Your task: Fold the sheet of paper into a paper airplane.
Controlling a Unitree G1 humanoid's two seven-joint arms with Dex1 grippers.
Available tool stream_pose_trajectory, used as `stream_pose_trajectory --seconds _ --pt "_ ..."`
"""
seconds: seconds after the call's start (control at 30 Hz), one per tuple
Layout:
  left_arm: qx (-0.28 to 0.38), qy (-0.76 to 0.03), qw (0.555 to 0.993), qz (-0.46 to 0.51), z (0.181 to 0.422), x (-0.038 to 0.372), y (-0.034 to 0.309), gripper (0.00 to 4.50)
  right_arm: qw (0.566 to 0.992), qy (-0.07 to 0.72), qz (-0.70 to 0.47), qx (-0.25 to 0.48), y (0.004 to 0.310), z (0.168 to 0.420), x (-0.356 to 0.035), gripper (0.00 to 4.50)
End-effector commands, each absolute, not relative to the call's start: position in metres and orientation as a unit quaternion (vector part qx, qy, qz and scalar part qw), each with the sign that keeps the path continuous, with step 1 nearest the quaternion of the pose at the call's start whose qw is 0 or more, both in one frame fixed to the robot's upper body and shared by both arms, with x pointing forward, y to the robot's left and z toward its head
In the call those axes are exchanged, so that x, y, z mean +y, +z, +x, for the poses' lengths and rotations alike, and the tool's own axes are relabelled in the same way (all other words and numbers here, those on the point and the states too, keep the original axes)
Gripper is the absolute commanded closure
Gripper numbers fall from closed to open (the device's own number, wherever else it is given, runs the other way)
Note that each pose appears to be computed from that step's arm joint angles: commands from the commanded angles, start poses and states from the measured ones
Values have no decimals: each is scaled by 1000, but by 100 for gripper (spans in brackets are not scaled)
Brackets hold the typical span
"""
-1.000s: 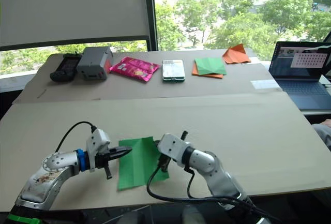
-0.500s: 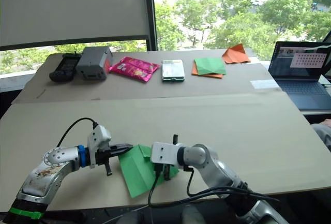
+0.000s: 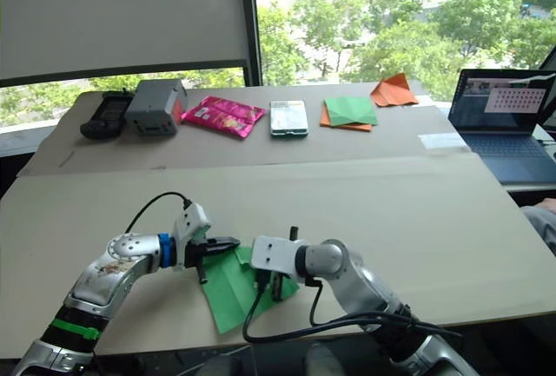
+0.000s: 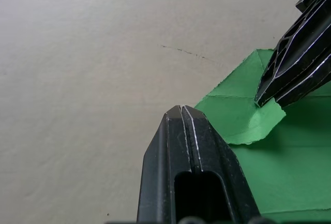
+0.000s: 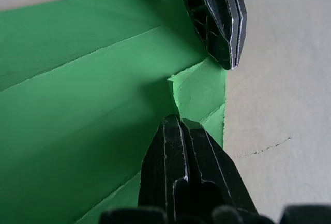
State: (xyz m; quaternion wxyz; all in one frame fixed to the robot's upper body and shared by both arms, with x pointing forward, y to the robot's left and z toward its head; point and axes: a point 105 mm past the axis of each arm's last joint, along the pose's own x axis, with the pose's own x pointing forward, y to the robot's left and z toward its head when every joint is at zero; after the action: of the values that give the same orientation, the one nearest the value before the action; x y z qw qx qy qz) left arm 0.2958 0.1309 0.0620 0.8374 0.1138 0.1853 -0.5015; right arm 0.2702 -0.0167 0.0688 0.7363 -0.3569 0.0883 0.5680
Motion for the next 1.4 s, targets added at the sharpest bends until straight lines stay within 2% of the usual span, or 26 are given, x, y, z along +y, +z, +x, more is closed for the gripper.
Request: stream_pose_trajectory --seconds 0.03,0.5,0.67,0.77,0.9,1.0,1.1,1.17,1.4 --pt "183 -503 831 149 299 129 58 450 744 558 -351 104 66 273 -21 448" --pt "220 -510 808 193 293 132 32 450 754 549 -348 99 73 272 -23 448" --pt "229 -507 806 200 291 137 26 450 770 540 -328 94 80 277 -25 288" --pt "229 -506 807 199 291 136 25 450 791 547 -264 75 103 277 -19 187" --pt "225 -506 808 199 292 134 25 450 818 545 -176 52 134 285 -13 187" --pt "224 -506 809 198 292 133 25 450 827 528 -180 65 127 297 -12 281" --pt "222 -506 810 197 293 133 26 450 822 533 -185 80 117 297 -10 393" --pt "222 -506 810 197 293 132 26 450 818 537 -191 86 111 296 -8 448" --pt "218 -507 811 195 292 128 25 450 812 541 -189 110 89 298 4 448"
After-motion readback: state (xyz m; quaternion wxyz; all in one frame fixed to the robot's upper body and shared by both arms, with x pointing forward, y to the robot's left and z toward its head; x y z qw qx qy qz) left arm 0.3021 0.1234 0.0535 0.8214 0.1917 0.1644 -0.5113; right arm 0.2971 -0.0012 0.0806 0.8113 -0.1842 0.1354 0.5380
